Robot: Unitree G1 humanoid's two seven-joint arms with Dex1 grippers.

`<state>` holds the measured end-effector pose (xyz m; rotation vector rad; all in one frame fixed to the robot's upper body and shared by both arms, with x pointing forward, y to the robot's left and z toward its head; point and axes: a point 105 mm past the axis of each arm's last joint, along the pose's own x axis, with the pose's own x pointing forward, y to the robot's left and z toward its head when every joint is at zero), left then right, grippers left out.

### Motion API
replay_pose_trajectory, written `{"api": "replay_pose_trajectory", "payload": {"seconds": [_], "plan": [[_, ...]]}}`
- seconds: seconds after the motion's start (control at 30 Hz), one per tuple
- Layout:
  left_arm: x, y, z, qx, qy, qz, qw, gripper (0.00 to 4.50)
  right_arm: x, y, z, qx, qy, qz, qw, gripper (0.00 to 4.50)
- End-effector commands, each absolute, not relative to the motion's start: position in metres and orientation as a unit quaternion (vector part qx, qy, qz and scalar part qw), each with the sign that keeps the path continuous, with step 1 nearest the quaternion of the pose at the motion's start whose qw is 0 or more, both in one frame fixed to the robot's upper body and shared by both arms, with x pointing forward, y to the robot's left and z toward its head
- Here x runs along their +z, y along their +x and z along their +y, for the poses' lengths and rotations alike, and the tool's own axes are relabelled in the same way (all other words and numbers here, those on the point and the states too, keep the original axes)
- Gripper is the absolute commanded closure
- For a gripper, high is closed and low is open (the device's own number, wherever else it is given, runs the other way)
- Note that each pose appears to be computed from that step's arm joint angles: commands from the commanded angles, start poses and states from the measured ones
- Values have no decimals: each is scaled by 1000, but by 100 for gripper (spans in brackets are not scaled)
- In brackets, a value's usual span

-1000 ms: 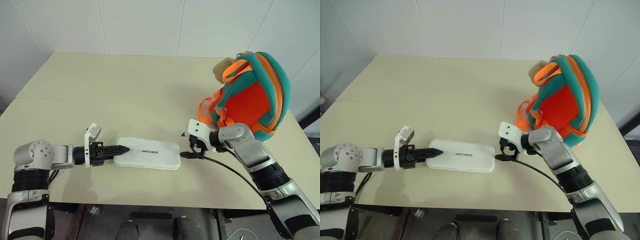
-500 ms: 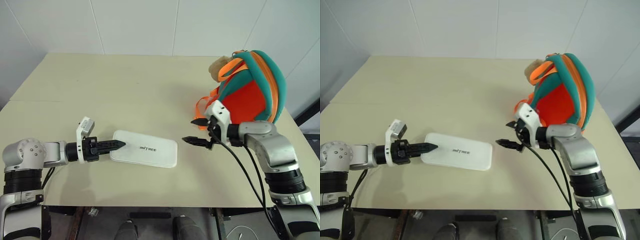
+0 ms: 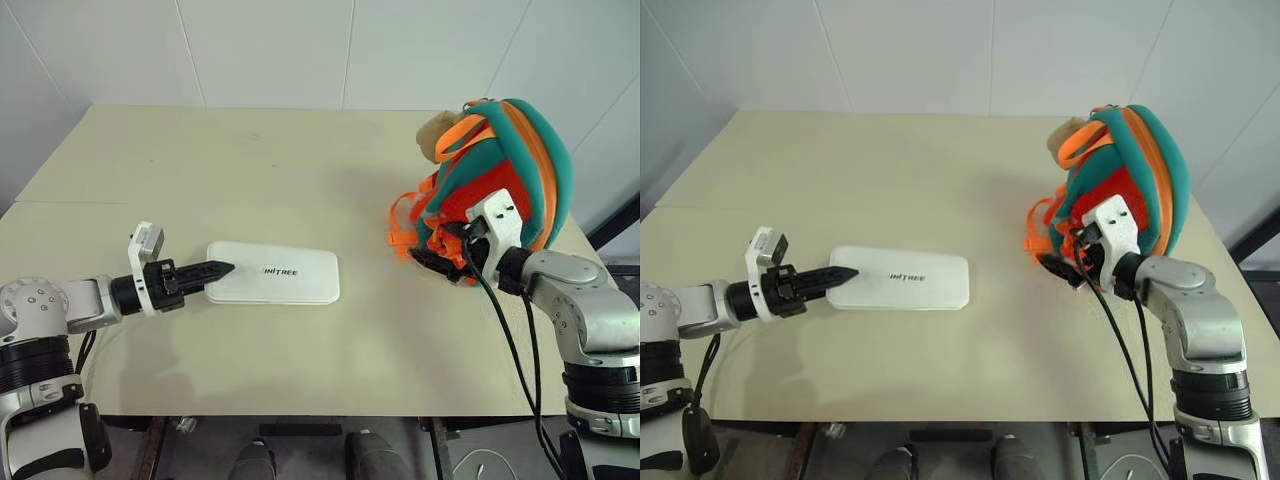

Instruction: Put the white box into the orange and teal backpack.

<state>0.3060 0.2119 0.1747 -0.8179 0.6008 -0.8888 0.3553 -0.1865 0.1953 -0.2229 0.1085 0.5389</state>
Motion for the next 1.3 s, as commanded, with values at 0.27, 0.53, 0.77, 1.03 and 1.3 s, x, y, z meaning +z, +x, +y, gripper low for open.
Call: {"api": "replay_pose_trajectory", "payload": {"seconds": [0.27, 0.53, 0.77, 1.03, 1.3], "plan": [[194, 307, 211, -428, -385, 233, 784, 317, 227, 395, -178, 113, -33, -65, 991, 0], [195, 304, 214, -422, -386, 223, 789, 317, 257, 414, -182, 56, -13, -131, 990, 0], [197, 302, 221, -408, -391, 206, 799, 317, 269, 416, -173, 74, 6, -143, 987, 196], [219, 315, 255, -353, -407, 123, 834, 317, 278, 399, -126, 225, 23, -128, 966, 450], [239, 333, 293, -276, -422, 43, 863, 317, 300, 366, -86, 375, 8, -133, 917, 450]]}}
